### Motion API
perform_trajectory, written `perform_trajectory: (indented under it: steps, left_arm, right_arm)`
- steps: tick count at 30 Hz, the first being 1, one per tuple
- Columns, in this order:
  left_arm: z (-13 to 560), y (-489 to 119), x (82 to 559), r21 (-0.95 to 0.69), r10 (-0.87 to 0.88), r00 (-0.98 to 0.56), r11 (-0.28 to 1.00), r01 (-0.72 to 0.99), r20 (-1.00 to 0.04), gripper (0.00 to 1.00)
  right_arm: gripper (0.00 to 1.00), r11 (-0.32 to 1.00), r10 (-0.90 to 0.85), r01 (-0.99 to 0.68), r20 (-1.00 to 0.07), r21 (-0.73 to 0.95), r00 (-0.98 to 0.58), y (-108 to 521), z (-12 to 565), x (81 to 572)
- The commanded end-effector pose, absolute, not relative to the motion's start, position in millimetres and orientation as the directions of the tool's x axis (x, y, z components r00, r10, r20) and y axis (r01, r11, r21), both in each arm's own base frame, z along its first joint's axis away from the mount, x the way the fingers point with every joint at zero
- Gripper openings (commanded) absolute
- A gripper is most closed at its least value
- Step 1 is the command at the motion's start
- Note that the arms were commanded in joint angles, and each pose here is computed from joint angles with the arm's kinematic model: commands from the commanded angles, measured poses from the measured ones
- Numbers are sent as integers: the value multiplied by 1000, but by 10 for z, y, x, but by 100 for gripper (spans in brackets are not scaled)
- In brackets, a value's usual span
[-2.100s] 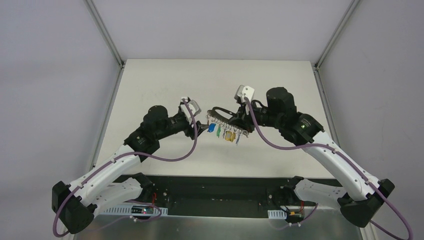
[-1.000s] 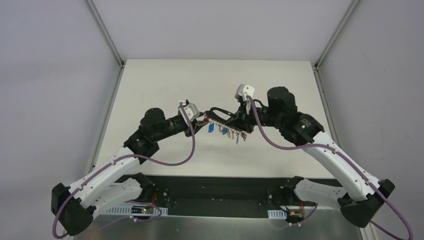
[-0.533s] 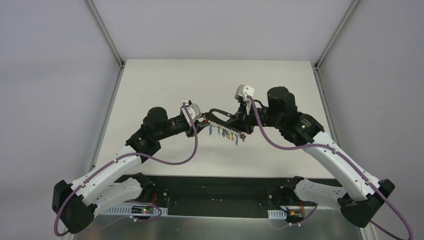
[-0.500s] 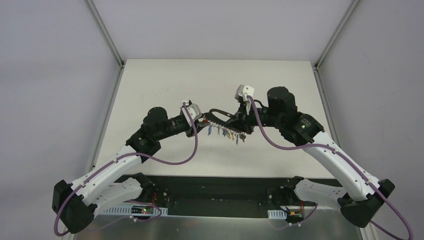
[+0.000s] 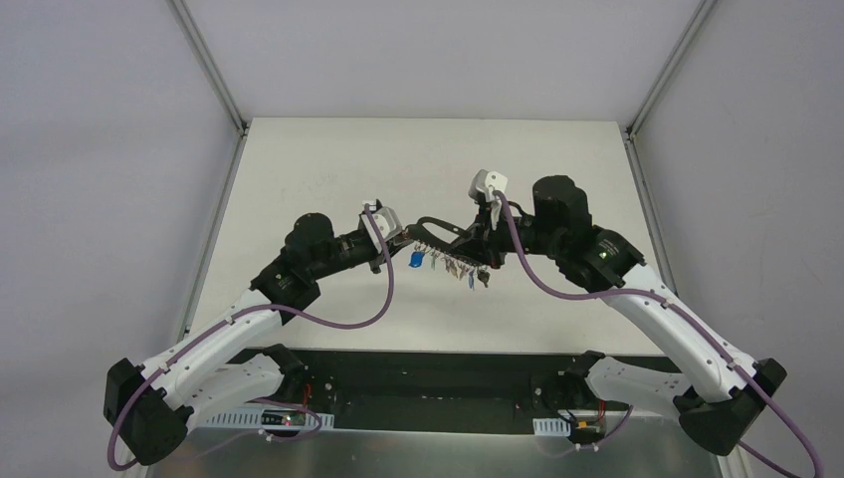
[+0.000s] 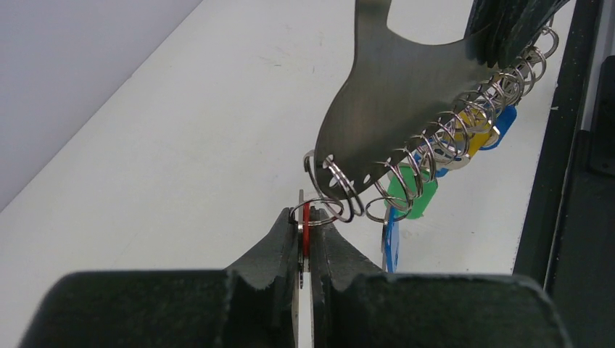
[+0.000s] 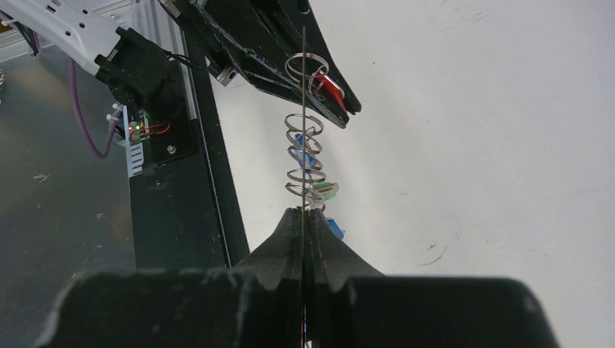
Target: Remove the keys from the keyring
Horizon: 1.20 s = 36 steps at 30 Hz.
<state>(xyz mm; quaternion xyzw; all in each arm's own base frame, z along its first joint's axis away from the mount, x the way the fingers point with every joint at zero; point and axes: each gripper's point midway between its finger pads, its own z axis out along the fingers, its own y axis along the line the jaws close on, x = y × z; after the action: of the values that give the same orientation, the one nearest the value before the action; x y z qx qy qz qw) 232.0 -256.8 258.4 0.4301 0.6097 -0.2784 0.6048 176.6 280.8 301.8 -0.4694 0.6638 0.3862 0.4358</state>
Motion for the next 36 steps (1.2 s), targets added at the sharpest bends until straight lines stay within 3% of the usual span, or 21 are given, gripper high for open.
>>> perform_trajectory:
  steps: [1,12,16,19,24,36]
  left_arm:
    - [2807,-2557,2367,206,160,143,502,840,-977,0]
    - [2709,-2484,2430,216,215,115,532,819,-970,0]
    - [2641,-2524,2396,209,238,99,498,841,-966,0]
    - [2572,-2578,2331,199,262,85,445,873,-961,0]
    - [2526,-2649,2265,176,279,66,388,905,-958,0]
    - [2444,-2726,2204,78,293,-31,354,932,-956,0]
  right_arm:
    - [0,313,-194,-948,-974,56,-122,2772,3279,1827]
    - [2,525,-153,-844,-962,114,-225,2576,2749,2069]
    - [34,567,-140,-811,-955,140,-263,2549,2558,2125]
    - [42,583,-148,-798,-945,153,-290,2519,2393,2126]
    - [43,562,-176,-820,-953,110,-248,2479,2314,2069]
    - [29,202,-90,-977,-993,63,-83,2936,2627,1700]
